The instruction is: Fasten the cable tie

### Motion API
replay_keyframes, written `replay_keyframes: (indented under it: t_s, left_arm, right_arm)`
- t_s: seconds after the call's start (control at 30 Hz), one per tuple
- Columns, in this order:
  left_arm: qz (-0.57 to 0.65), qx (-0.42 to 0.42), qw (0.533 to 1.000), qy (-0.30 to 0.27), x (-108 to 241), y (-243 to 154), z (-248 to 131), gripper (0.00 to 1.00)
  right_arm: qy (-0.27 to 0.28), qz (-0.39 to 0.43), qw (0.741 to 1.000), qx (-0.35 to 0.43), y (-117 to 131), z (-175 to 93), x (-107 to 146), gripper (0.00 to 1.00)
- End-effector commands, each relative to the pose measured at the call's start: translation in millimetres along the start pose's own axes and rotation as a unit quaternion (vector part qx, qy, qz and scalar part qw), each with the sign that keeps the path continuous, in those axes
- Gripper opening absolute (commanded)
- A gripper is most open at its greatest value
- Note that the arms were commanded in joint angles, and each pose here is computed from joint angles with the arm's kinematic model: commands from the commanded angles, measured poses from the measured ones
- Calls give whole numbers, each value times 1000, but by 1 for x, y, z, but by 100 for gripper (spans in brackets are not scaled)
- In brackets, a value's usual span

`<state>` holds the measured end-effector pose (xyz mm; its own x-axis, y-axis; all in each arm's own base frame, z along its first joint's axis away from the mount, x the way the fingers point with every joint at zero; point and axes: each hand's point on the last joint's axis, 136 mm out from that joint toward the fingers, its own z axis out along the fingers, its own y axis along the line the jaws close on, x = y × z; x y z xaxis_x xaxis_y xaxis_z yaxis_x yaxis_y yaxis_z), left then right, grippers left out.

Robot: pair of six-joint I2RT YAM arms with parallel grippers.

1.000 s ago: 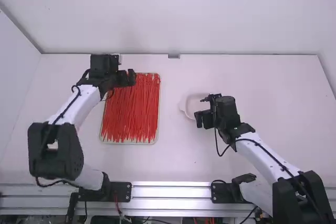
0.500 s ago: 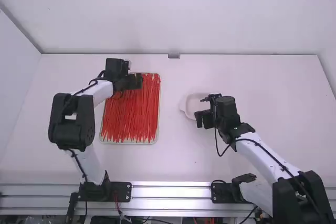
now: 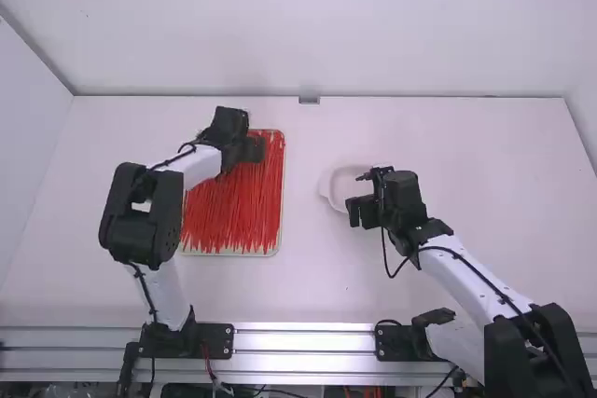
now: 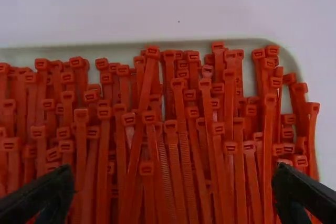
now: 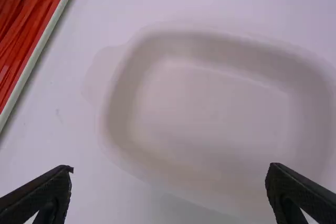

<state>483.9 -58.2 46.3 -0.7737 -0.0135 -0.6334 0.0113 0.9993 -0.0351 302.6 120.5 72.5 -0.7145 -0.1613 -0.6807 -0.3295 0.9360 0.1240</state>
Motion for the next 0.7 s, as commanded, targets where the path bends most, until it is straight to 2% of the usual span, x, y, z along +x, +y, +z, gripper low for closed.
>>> replay_keyframes:
  t_s: [0.0,0.27,0.67]
  left_arm:
    - [-16,-26,1000,-5,-4,14,4,99]
    - [-30,-30,999,15,10,18,17,99]
    - [-30,-27,999,5,6,16,18,99]
  right_arm:
    - [-21,-2,1000,0,1,-5,-17,98]
    - [-15,-1,1000,1,1,-2,-14,98]
    - [-8,0,1000,1,0,6,-11,98]
